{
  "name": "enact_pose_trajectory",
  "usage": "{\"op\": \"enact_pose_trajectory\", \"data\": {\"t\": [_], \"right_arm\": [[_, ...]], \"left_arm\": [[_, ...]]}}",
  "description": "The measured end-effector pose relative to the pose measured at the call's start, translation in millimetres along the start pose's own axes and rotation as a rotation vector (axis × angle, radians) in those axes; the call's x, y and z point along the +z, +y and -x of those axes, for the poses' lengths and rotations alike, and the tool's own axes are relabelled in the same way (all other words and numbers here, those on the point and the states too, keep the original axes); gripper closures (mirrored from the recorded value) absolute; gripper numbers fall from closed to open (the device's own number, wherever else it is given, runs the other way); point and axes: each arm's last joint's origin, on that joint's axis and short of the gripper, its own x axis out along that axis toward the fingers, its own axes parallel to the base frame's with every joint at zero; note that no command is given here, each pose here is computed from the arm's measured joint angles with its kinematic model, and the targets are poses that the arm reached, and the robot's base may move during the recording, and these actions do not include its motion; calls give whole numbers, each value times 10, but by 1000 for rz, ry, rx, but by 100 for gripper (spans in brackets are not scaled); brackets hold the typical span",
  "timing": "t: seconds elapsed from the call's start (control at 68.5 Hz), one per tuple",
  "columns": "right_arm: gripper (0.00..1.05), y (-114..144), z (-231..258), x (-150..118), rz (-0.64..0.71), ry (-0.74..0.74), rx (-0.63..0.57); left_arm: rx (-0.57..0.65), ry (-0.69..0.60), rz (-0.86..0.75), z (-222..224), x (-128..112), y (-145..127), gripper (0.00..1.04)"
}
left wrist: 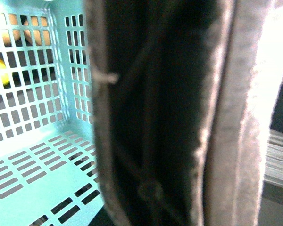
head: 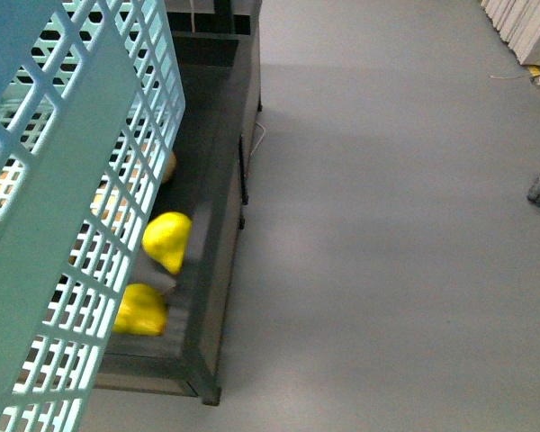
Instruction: Pick mango and avocado into basket
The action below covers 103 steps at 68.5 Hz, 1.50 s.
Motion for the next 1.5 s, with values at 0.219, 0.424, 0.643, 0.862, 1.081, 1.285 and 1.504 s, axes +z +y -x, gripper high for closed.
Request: {"op": "enact_pose_trajectory", "data": {"t": [0.219, 0.424, 0.643, 0.862, 1.081, 1.285, 1.504], "right_arm": [[9, 0, 1, 1, 0, -1, 1], [9, 0, 1, 1, 0, -1, 1], [9, 0, 1, 1, 0, -2, 0], [9, 1, 1, 0, 0, 0, 3], [9, 0, 1, 1, 0, -1, 2], [9, 0, 1, 1, 0, -1, 2], [9, 0, 1, 1, 0, -1, 2]], "left_arm": [[0, 1, 0, 0, 0, 0, 91], [0, 0, 0, 0, 1, 0, 91], [0, 1, 0, 1, 0, -1, 91], [0, 0, 0, 1, 0, -1, 91], [-1, 3, 0, 1, 0, -1, 91], [-1, 0, 0, 1, 0, -1, 91], [-1, 1, 0, 1, 0, -1, 91]]}}
